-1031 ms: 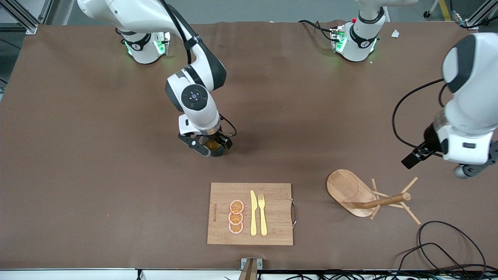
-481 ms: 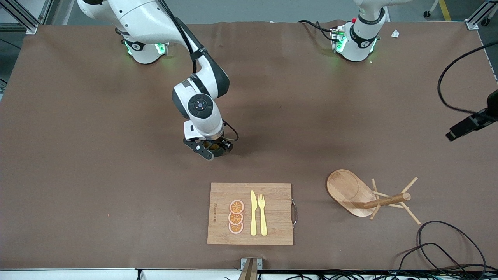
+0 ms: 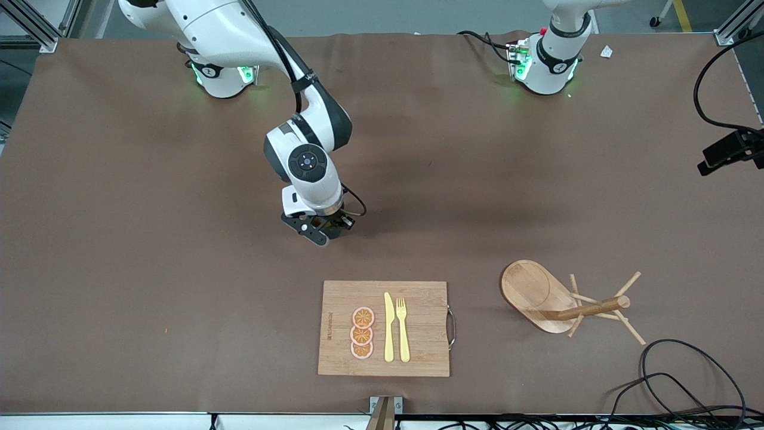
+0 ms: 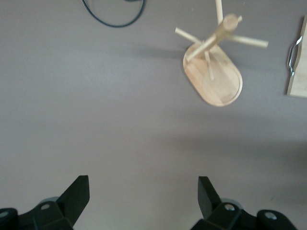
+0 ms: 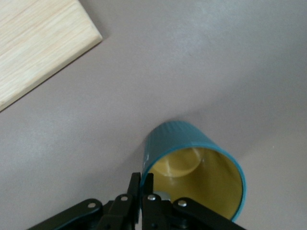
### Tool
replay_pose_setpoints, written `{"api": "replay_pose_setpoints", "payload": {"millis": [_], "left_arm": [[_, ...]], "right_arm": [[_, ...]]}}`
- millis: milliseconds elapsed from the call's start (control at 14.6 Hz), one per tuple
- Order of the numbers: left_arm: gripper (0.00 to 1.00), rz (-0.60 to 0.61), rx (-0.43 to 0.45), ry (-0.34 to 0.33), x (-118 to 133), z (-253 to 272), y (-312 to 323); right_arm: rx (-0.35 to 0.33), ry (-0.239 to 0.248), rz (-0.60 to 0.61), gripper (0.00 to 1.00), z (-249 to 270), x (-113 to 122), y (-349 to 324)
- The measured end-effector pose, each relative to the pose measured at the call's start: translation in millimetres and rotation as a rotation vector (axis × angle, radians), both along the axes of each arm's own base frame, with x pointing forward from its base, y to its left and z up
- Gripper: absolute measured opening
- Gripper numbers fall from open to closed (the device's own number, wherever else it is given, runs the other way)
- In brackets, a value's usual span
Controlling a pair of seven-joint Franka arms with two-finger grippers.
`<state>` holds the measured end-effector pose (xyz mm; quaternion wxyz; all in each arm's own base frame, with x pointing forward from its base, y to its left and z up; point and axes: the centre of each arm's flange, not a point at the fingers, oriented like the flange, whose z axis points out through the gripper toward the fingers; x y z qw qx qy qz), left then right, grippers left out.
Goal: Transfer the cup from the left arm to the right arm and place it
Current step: 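Grasp the teal mug rim with the right gripper while the left withdraws, then carry the teal mug sideways with the right gripper and lower it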
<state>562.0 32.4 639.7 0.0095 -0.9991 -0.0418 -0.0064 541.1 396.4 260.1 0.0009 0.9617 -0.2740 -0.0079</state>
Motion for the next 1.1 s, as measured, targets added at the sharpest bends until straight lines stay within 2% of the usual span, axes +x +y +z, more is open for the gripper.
{"api": "replay_pose_setpoints", "payload": {"millis": [206, 412, 687, 962, 1100], "left_arm": [[1.0, -0.021, 0.0, 0.026, -11, 0, -7], [1.0, -0.033, -0.006, 0.028, -25, 3, -17], [1.0, -0.042, -0.006, 0.008, -36, 7, -43], [1.0, -0.053, -0.007, -0.01, -31, -6, -89], [1.0, -0.066, -0.008, -0.006, -31, -11, -100]], "right_arm": [[-0.02, 0.027, 0.106, 0.04, 10, 7, -4], [-0.044, 0.095, 0.363, 0.04, 42, 22, -18], [-0.013, 0.085, 0.686, 0.04, 74, 54, -68], [0.01, 0.091, 0.989, 0.04, 72, 89, -142], [0.02, 0.07, 1.116, 0.04, 66, 107, -192]]}}
